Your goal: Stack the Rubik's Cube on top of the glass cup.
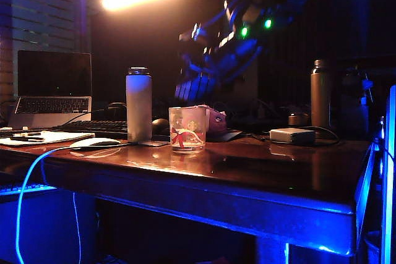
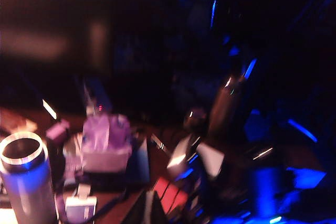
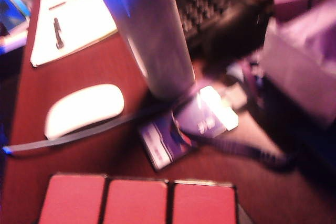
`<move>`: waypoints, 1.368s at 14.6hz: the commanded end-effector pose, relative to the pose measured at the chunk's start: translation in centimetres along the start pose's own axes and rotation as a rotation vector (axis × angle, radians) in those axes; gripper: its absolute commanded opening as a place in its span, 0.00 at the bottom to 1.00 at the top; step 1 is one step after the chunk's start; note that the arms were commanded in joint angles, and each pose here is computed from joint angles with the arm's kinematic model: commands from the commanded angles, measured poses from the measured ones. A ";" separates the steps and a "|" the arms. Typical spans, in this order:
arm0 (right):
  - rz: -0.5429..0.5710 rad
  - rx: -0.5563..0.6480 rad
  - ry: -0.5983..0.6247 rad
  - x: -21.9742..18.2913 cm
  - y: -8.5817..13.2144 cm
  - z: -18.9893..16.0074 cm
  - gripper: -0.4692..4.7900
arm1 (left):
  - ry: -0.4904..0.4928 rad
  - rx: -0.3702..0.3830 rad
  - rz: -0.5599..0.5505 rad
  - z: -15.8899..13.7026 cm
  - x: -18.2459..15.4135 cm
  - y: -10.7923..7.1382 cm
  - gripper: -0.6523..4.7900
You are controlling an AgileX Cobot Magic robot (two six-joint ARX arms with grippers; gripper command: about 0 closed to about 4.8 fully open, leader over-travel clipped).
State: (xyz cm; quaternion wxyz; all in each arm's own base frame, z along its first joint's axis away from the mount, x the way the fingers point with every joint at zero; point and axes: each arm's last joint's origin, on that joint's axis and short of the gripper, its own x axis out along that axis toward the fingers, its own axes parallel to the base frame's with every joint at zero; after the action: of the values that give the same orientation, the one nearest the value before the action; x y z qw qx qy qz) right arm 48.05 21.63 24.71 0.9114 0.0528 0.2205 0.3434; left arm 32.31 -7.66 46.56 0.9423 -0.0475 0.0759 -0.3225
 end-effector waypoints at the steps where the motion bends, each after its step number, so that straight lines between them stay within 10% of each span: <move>1: 0.010 -0.012 -0.010 0.6 -0.1 -0.3 0.60 | -0.011 0.009 -0.005 0.7 -1.2 -0.7 0.11; 20: 0.128 -0.059 -0.077 2.0 1.7 -0.6 0.61 | 0.034 -0.014 -0.004 0.2 -1.3 -0.7 0.11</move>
State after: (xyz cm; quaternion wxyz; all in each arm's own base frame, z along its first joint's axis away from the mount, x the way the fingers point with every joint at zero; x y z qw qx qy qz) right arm 47.95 24.11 23.54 0.8948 0.0529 0.1872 0.4019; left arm 31.20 -7.48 46.75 0.9404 -0.0506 0.0989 -0.3215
